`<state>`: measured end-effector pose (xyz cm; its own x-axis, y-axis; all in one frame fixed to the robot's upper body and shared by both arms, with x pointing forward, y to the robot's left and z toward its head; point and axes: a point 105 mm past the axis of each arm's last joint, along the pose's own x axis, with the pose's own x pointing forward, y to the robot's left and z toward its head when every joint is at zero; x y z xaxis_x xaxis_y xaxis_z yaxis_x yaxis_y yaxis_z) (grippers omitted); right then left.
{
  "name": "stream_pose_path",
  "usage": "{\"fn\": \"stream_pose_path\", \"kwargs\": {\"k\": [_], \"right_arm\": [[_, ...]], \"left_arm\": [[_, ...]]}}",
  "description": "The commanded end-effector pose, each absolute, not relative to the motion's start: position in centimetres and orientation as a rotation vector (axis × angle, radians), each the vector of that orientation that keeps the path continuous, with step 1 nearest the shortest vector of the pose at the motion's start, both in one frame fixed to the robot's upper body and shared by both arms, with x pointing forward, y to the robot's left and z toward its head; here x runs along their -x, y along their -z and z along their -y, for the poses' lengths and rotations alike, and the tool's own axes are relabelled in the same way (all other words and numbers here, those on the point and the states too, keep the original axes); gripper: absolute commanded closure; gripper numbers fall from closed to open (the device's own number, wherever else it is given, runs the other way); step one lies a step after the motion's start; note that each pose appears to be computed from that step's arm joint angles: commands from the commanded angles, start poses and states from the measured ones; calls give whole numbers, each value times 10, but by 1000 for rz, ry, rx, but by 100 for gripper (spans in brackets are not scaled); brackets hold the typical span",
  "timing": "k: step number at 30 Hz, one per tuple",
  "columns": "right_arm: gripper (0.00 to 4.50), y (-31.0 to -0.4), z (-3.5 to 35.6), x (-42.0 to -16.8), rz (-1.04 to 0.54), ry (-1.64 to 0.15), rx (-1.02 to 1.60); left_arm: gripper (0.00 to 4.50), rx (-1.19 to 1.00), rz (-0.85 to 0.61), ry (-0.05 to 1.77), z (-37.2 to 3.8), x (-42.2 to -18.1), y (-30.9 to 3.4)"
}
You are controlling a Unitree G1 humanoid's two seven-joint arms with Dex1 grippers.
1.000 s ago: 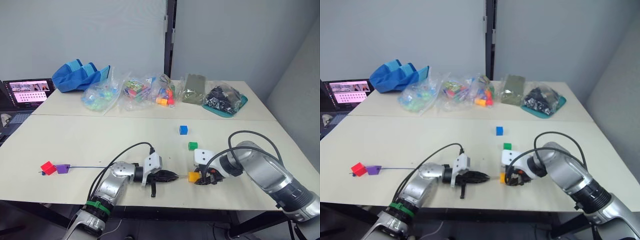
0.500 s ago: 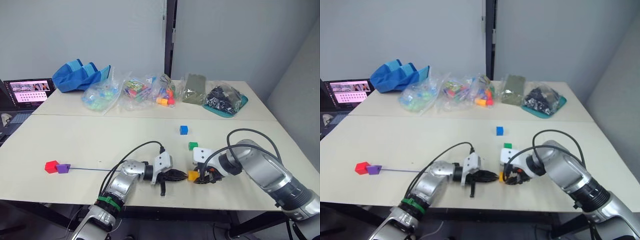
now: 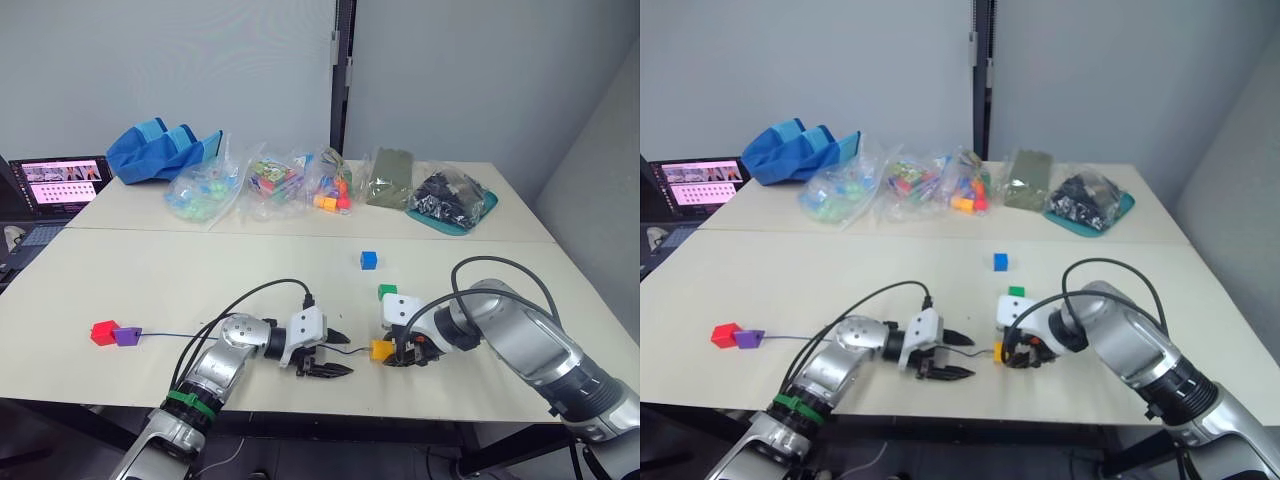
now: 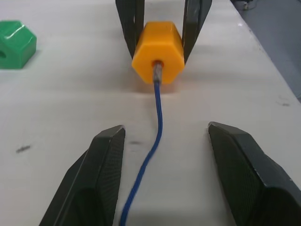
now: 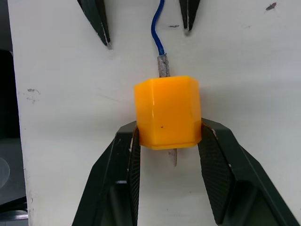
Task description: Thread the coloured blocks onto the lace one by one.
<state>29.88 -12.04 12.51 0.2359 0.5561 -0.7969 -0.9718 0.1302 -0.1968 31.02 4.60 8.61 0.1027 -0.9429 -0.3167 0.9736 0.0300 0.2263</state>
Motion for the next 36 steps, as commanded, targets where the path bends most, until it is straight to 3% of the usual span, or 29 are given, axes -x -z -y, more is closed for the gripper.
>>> {"fn": "stream_pose_path", "kwargs": {"k": [1,9,22,32,36], "right_arm": [[324,-137,116,-298,-584,-1228,831],[324,-140,116,-299,-577,-1229,839],[324,-140,113,-297,-581,-1235,840],[324,-131,109,-296,-594,-1243,851],[324,-128,110,-296,-602,-1243,857]], "left_arm": [[211,-427,-56,1462,-46,-312,-95],[450,-411,-57,1452,-37,-316,-96],[450,-385,-29,1514,-7,-310,-100],[450,-363,-43,1472,-20,-315,-103],[329,-367,-35,1445,-24,-319,-104]]}}
